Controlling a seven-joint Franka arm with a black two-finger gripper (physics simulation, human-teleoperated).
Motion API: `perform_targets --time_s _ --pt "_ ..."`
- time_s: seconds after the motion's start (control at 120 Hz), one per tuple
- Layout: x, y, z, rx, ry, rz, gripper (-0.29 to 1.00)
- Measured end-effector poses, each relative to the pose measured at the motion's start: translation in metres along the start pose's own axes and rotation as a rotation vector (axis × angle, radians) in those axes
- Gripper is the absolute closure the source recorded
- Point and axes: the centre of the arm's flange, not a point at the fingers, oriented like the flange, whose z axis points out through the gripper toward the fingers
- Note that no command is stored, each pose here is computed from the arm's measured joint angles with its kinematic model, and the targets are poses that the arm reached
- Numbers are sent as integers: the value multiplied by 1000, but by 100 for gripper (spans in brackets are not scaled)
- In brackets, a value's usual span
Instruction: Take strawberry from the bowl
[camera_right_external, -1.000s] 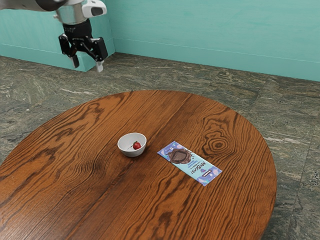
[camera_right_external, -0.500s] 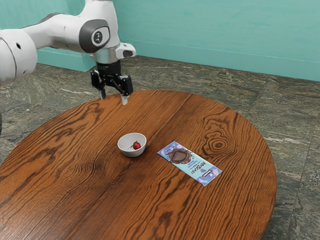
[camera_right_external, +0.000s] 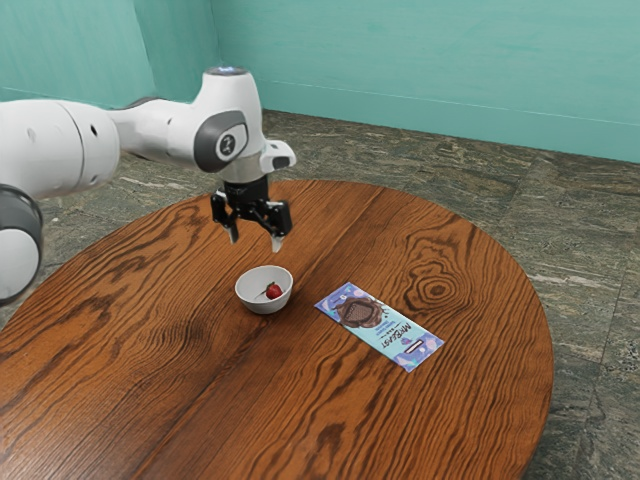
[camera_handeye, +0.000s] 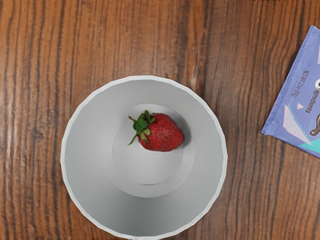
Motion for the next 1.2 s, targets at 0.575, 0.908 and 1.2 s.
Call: perform_targets --time_s 0.575,0.908,1.2 --pt "-6 -6 17 -51 -1 -776 3" --pt "-3 -16 51 -37 -18 -978 26" --pt "-1 -12 63 -38 -10 -1034 34"
